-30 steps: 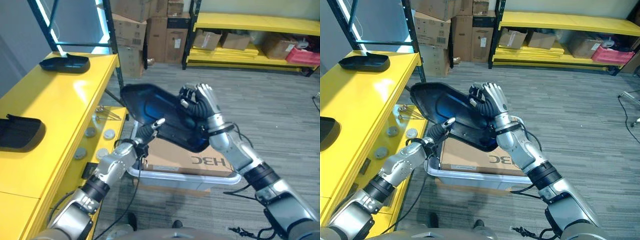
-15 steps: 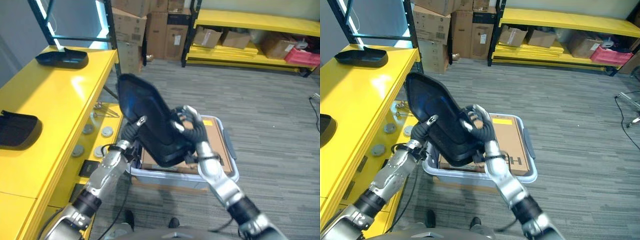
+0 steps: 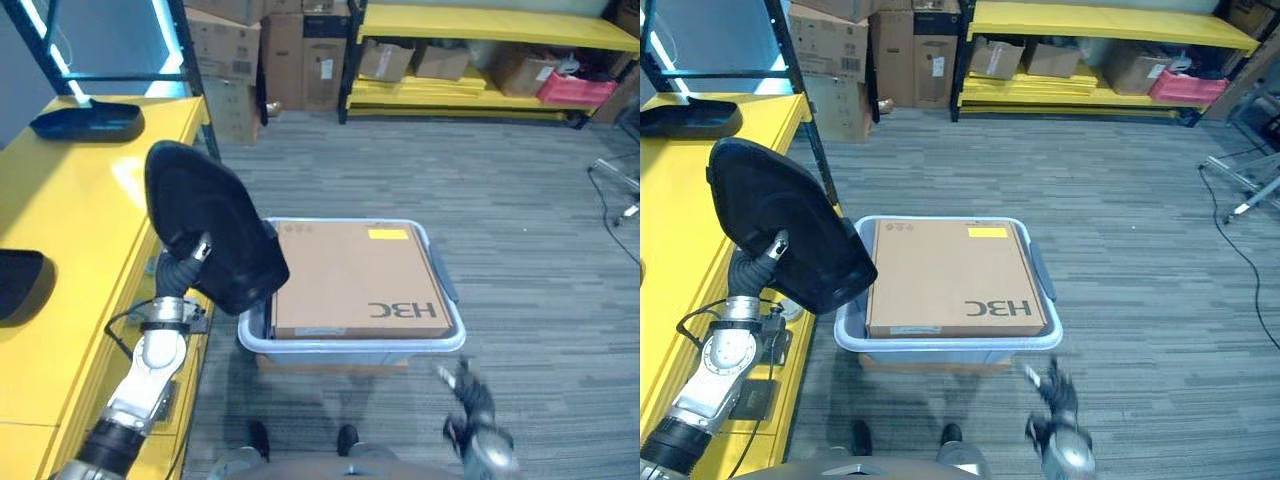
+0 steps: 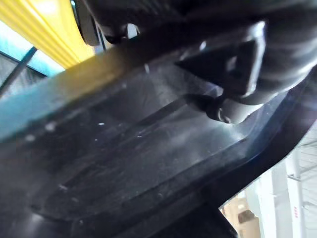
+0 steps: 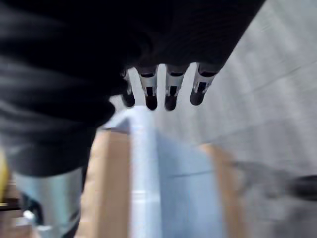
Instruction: Move parts from the plastic box to the shelf.
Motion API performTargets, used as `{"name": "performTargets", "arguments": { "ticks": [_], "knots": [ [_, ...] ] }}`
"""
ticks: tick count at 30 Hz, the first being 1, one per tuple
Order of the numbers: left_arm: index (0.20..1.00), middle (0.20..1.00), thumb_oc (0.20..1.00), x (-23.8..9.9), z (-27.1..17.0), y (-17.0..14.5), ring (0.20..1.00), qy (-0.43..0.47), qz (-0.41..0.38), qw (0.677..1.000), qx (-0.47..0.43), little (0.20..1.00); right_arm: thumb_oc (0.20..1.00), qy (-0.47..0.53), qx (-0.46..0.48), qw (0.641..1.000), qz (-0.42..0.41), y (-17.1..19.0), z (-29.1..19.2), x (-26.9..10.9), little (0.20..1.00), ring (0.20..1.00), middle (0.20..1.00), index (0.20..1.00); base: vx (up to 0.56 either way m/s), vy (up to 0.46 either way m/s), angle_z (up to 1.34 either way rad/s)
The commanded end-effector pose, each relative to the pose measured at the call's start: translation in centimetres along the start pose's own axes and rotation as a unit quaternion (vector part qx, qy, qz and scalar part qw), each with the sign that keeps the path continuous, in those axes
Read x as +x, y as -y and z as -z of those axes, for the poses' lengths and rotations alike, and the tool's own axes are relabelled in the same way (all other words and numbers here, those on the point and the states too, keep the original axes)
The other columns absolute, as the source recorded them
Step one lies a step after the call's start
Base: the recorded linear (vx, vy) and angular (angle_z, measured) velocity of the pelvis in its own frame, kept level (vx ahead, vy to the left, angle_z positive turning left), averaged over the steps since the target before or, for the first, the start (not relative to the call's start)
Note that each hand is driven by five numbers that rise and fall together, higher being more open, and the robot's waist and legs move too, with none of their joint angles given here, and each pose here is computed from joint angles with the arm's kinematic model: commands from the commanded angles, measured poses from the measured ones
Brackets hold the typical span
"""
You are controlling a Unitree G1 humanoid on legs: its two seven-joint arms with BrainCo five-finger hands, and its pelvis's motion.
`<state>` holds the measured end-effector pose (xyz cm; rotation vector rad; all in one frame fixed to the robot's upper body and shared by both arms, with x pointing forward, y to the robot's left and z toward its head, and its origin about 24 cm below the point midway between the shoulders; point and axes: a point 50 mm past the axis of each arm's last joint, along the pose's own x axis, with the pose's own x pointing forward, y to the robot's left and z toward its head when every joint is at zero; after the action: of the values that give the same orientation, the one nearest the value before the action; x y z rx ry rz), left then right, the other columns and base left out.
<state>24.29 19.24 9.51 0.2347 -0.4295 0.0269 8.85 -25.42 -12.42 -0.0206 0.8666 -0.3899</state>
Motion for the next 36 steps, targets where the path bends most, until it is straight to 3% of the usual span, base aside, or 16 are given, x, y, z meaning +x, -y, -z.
{"name": "performTargets", "arguments": {
  "ticks": [1,2,4,6,9,15,22,36],
  "knots": [
    [0.2,0.2,0.2,3.2,-5.3,0.6,0.2,0.161,0.065,0.984,-0.03,0.2,1.0,0.008,-0.105,0.994,-0.041,-1.2,-0.6,0.7,1.0,1.0,1.0,1.0,0.01,-0.142,0.58],
    [0.2,0.2,0.2,3.7,-5.9,1.1,0.2,0.17,0.087,0.98,-0.048,0.2,1.0,-0.022,-0.129,0.991,-0.04,-0.8,0.7,0.8,1.0,1.0,1.0,1.0,-0.01,-0.342,1.32],
    [0.2,0.2,0.2,4.7,-7.8,2.6,0.2,0.199,0.131,0.967,-0.092,0.2,1.0,-0.206,-0.082,0.969,-0.112,-1.4,4.8,0.3,1.0,1.0,1.0,1.0,-0.03,-0.392,1.99],
    [0.2,0.2,0.2,4.6,-8.6,2.8,0.2,0.201,0.144,0.961,-0.121,0.2,1.0,-0.274,-0.067,0.946,-0.162,-2.1,6.3,-0.2,1.0,1.0,1.0,1.0,-0.06,-0.312,1.9],
    [0.2,0.2,0.2,4.1,-9.8,2.9,0.2,0.217,0.155,0.953,-0.142,0.2,1.0,-0.318,-0.155,0.915,-0.195,-2.4,6.5,-0.2,1.0,1.0,1.0,1.0,-0.15,-0.258,0.96],
    [0.2,0.2,0.2,3.1,-10.5,3.5,0.2,0.225,0.202,0.939,-0.166,0.2,1.0,-0.329,-0.143,0.927,-0.107,-0.8,5.5,0.6,1.0,1.0,1.0,1.0,-0.15,-0.065,0.98],
    [0.2,0.2,0.2,2.2,-9.1,2.8,0.2,0.189,0.148,0.962,-0.133,0.2,1.0,-0.32,-0.211,0.915,-0.125,-1.1,3.2,1.8,1.0,1.0,1.0,1.0,-0.16,0.142,0.52],
    [0.2,0.2,0.2,2.1,-9.4,3.5,0.2,0.199,0.213,0.948,-0.125,0.2,1.0,-0.304,-0.182,0.93,-0.092,-1.6,2.8,2.1,1.0,1.0,1.0,1.0,-0.08,0.288,0.8]
  ]
}}
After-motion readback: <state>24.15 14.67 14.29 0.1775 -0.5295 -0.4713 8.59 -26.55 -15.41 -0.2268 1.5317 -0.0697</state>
